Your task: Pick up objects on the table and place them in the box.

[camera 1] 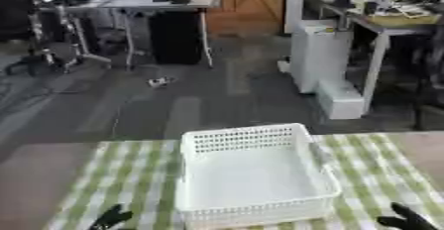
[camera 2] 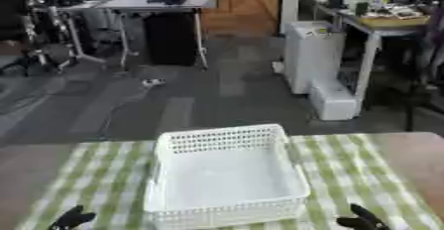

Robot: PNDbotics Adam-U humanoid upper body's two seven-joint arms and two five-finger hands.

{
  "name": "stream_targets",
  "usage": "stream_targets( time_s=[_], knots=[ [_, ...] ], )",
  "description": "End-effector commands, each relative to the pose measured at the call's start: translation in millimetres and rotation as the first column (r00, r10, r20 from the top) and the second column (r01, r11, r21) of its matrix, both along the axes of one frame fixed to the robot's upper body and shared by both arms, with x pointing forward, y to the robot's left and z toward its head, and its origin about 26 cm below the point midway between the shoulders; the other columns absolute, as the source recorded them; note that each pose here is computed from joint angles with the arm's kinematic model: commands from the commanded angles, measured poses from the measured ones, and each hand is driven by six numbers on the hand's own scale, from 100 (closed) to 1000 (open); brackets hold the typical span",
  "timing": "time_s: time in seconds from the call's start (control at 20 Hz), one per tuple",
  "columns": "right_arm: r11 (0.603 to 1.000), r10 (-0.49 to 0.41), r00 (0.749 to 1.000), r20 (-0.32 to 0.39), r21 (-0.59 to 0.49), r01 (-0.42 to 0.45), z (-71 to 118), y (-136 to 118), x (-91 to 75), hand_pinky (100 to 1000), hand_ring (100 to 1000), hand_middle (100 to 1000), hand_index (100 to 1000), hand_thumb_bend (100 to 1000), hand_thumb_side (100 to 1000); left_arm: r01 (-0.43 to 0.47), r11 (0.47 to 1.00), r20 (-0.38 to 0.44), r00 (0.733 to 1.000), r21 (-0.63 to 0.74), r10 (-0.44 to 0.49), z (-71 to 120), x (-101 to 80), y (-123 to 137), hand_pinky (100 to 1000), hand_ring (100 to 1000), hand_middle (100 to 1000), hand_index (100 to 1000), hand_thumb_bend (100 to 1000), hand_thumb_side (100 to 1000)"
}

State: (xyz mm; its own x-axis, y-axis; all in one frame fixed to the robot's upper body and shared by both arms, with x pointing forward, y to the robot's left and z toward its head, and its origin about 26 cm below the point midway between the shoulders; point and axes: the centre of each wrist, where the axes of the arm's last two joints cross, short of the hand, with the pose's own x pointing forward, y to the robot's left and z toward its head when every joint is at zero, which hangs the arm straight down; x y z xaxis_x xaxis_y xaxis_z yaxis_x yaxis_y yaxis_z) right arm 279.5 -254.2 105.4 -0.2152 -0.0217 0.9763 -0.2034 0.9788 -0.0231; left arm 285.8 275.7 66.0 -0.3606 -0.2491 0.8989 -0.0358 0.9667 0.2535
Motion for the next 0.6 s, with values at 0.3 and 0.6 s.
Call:
stream_targets(
  time_s=[0.3, 0.6],
  knots=[
    [1.000, -0.021, 1.000, 0.016, -0.001, 0.021, 4.2, -3.4, -0.4, 405, 700, 730, 926, 629, 623, -0.017, 1.000, 0.029, 0.999, 0.004, 0.017, 8.0, -0.4, 3.9, 830, 751, 817, 968, 318, 804],
    [0.999, -0.027, 0.999, 0.038, -0.020, 0.027, 8.3, -4.0, 1.0, 416, 714, 752, 950, 659, 627, -0.008, 1.000, 0.039, 0.999, 0.004, 0.008, 13.0, 2.4, 3.7, 828, 749, 816, 967, 329, 801]
  ],
)
